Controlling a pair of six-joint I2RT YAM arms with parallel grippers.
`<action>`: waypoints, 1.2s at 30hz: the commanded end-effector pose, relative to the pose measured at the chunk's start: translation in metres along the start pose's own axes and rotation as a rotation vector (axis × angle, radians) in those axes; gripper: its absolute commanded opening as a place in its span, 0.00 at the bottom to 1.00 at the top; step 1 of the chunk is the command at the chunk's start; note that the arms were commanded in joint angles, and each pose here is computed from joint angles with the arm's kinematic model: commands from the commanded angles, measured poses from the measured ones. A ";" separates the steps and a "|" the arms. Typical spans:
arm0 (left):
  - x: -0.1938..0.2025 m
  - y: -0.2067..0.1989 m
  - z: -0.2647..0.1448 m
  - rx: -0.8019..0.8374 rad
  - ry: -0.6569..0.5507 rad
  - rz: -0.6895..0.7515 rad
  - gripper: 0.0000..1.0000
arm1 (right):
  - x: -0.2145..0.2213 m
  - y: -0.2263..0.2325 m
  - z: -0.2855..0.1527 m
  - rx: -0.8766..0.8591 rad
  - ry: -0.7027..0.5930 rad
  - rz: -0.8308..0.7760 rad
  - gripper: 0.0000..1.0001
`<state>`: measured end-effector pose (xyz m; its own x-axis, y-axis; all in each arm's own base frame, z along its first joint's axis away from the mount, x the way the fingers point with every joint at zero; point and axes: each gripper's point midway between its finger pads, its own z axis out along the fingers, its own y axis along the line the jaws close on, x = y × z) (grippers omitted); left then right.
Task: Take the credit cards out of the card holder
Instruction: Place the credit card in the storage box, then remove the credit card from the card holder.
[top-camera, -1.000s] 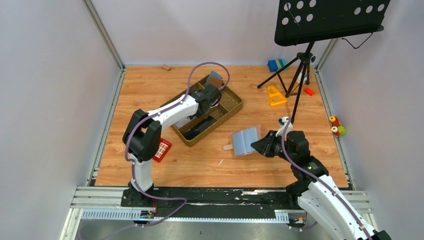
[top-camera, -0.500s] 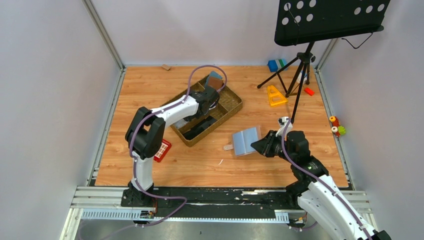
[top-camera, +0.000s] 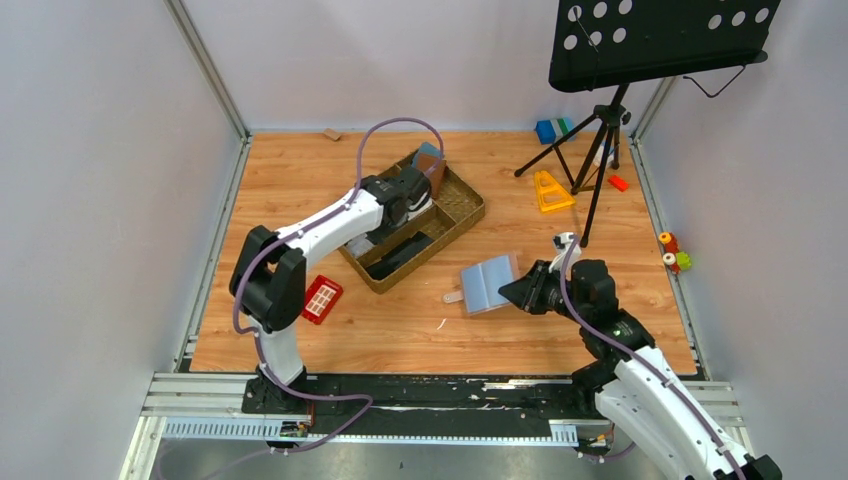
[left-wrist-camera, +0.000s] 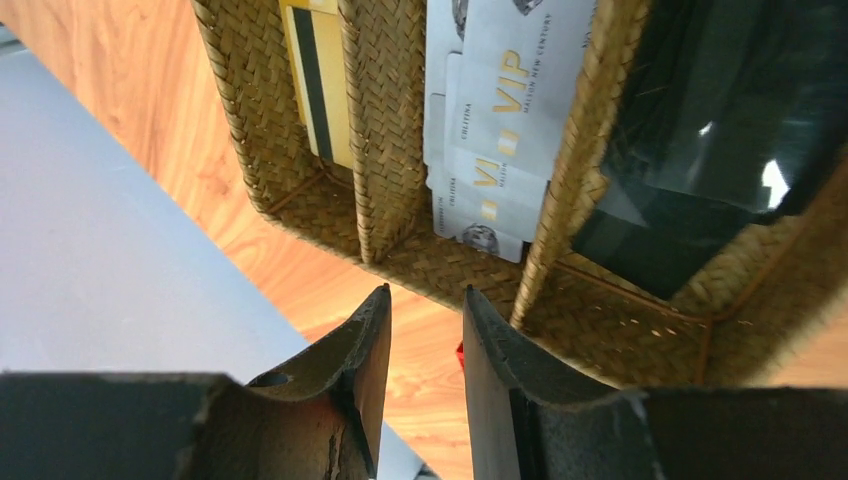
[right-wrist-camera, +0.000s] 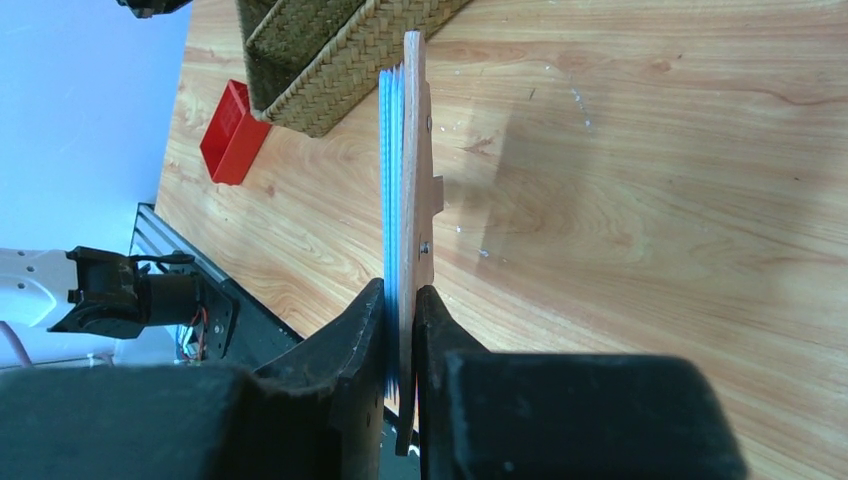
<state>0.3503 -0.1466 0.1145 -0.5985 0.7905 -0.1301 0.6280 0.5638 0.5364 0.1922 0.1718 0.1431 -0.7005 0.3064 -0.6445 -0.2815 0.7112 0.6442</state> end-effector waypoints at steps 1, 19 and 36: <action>-0.020 0.001 -0.055 0.081 -0.207 -0.187 0.40 | -0.029 0.038 -0.004 -0.141 -0.073 -0.026 0.00; 0.019 -0.098 -0.184 0.829 -0.984 -0.813 1.00 | -0.030 0.100 -0.009 -0.576 -0.050 0.204 0.00; 0.016 -0.137 -0.242 1.416 -1.197 -0.942 1.00 | -0.029 0.112 -0.024 -0.661 -0.042 0.281 0.00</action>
<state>0.1376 -0.2631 0.2180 -0.7059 -0.3384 -0.6223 0.5971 0.1884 -0.7797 0.1711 0.2264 0.2216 -0.7954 0.4526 -0.4031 -0.3824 0.1411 0.9131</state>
